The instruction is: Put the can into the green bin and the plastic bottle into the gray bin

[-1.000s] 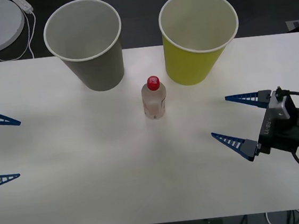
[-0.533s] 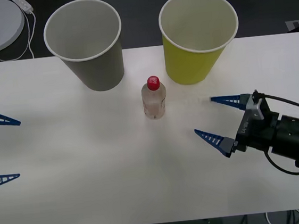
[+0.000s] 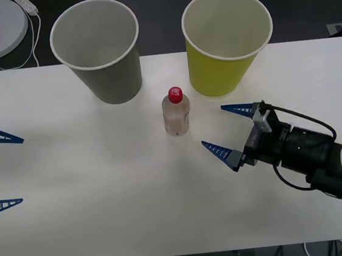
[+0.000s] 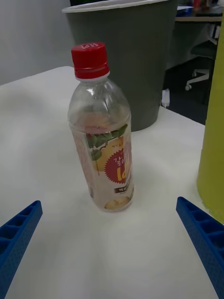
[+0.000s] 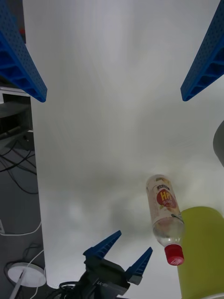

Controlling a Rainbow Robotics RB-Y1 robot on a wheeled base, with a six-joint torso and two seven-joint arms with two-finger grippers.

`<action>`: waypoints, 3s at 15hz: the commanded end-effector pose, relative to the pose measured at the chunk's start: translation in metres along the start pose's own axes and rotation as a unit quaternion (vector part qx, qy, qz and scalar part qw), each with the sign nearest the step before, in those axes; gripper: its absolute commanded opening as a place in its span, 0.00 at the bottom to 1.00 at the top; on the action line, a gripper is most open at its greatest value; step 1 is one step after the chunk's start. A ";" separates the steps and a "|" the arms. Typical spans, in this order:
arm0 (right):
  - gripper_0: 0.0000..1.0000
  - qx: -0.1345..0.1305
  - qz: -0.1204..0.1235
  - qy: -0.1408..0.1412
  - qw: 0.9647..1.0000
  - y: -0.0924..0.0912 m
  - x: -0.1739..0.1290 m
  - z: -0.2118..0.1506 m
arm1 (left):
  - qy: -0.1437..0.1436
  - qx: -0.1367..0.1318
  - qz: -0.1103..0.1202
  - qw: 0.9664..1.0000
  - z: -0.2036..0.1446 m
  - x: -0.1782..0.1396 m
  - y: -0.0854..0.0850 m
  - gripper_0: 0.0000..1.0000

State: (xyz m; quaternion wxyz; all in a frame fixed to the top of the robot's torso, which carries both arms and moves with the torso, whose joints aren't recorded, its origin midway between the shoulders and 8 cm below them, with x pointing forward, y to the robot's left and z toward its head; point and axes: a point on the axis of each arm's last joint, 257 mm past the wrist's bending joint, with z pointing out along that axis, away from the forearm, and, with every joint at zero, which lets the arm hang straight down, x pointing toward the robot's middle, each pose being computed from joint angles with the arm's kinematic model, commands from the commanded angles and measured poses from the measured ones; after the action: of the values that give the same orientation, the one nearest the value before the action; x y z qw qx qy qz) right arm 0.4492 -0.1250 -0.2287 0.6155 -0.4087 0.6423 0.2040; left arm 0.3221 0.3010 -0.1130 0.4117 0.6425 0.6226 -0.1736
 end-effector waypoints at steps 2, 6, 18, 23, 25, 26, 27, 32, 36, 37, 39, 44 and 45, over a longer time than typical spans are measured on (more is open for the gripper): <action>1.00 0.011 -0.010 -0.005 1.000 0.000 -0.008 0.018 | 0.000 0.000 0.000 1.000 0.000 0.000 0.000 1.00; 1.00 0.014 -0.010 -0.008 1.000 0.005 -0.015 0.036 | 0.000 0.000 0.000 1.000 0.000 0.000 0.000 1.00; 1.00 0.022 -0.009 -0.004 1.000 0.003 -0.024 0.079 | 0.000 0.000 0.000 1.000 0.000 0.000 0.000 1.00; 1.00 0.017 -0.013 -0.005 1.000 0.005 -0.028 0.094 | 0.000 0.000 0.000 1.000 0.000 0.000 0.000 1.00; 1.00 0.016 -0.014 -0.007 1.000 0.007 -0.033 0.098 | 0.000 0.000 0.000 1.000 0.000 0.000 0.000 1.00; 1.00 0.016 -0.013 -0.007 1.000 0.008 -0.034 0.100 | 0.000 0.000 0.000 1.000 0.000 0.000 0.000 1.00; 1.00 0.015 -0.010 -0.007 1.000 0.010 -0.034 0.102 | 0.000 0.000 0.000 1.000 0.000 0.000 0.000 1.00; 1.00 0.010 -0.005 -0.008 1.000 0.015 -0.036 0.105 | 0.000 0.000 0.000 1.000 0.000 0.000 0.000 1.00; 0.61 0.009 -0.002 -0.010 1.000 0.017 -0.037 0.107 | 0.000 0.000 0.000 1.000 0.000 0.000 0.000 1.00; 0.00 0.009 0.003 -0.012 1.000 0.018 -0.038 0.107 | 0.000 0.000 0.000 1.000 0.000 0.000 0.000 1.00; 0.00 0.008 0.005 -0.014 1.000 0.019 -0.039 0.109 | 0.000 0.000 0.000 1.000 0.000 0.000 0.000 1.00; 0.00 0.010 0.003 -0.013 1.000 0.016 -0.039 0.107 | 0.000 0.000 0.000 1.000 0.000 0.000 0.000 1.00; 0.00 0.011 0.001 -0.011 1.000 0.014 -0.038 0.106 | 0.000 0.000 0.000 1.000 0.000 0.000 0.000 1.00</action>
State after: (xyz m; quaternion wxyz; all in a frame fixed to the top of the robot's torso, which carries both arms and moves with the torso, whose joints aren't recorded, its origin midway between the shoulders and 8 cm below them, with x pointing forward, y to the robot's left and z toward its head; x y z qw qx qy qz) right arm 0.5003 -0.0237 -0.2126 0.6271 -0.3979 0.6378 0.2040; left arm 0.3221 0.3010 -0.1130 0.4117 0.6425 0.6225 -0.1736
